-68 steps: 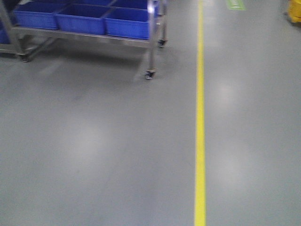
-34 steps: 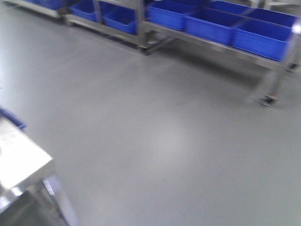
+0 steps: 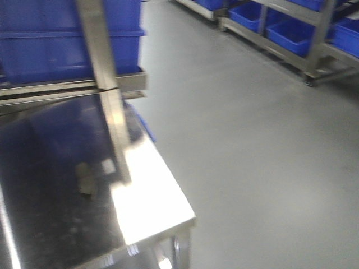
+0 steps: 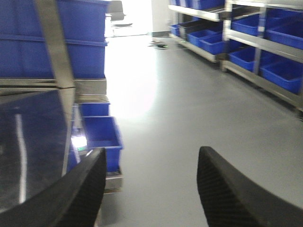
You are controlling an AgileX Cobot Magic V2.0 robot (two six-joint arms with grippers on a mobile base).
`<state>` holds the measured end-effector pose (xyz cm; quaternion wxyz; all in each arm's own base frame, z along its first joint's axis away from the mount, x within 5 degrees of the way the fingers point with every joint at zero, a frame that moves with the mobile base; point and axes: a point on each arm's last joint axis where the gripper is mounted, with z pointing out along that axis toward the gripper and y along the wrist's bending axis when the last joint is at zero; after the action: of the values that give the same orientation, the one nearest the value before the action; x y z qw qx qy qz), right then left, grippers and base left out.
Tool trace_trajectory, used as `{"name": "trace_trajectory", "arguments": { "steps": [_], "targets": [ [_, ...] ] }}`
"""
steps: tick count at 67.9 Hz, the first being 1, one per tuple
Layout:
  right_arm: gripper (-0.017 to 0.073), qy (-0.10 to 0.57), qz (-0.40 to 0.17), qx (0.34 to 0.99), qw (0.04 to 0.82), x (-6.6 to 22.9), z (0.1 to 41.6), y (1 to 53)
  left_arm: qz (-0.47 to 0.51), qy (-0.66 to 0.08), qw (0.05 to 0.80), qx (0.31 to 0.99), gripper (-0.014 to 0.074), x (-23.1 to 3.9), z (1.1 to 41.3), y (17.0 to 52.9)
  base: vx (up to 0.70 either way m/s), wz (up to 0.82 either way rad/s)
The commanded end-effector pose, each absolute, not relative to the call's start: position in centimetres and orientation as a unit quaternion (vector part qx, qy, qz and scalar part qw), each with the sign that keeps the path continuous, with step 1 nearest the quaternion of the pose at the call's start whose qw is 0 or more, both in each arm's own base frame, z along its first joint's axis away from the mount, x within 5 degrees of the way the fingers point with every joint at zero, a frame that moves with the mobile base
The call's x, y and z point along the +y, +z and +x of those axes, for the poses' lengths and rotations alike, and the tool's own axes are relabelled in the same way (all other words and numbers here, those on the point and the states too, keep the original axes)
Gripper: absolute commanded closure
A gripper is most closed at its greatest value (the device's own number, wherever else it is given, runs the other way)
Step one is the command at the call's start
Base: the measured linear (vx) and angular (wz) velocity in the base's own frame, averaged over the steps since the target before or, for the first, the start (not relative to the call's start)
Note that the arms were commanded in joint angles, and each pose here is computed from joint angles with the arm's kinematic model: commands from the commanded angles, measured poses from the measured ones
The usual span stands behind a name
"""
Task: Move and align brake pads A on conveyor
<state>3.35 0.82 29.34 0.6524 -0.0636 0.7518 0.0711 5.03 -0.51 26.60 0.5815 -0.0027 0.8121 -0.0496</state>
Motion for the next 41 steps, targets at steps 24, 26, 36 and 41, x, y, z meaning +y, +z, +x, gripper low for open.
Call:
{"name": "trace_trajectory", "arguments": {
  "steps": [24,26,36,41],
  "targets": [
    [0.0141,0.071,-0.06,0.722,0.686,0.77,3.37,30.84,-0.002,-0.053,0.615,0.787,0.0091,-0.52,5.23,28.0,0.19,0.76],
    [0.0141,0.071,-0.06,0.722,0.686,0.77,3.37,30.84,-0.002,-0.053,0.615,0.787,0.0091,-0.52,5.23,28.0,0.16,0.66],
    [0.0141,0.071,-0.06,0.722,0.686,0.77,3.37,30.84,-0.002,-0.053,0.615,0.787,0.0091,-0.52,5.23,28.0,0.14,0.56],
    [0.0141,0.071,-0.06,0.722,0.686,0.77,3.37,30.84,-0.002,-0.053,0.615,0.787,0.0091,-0.52,5.23,28.0,0.11,0.43]
  ]
}}
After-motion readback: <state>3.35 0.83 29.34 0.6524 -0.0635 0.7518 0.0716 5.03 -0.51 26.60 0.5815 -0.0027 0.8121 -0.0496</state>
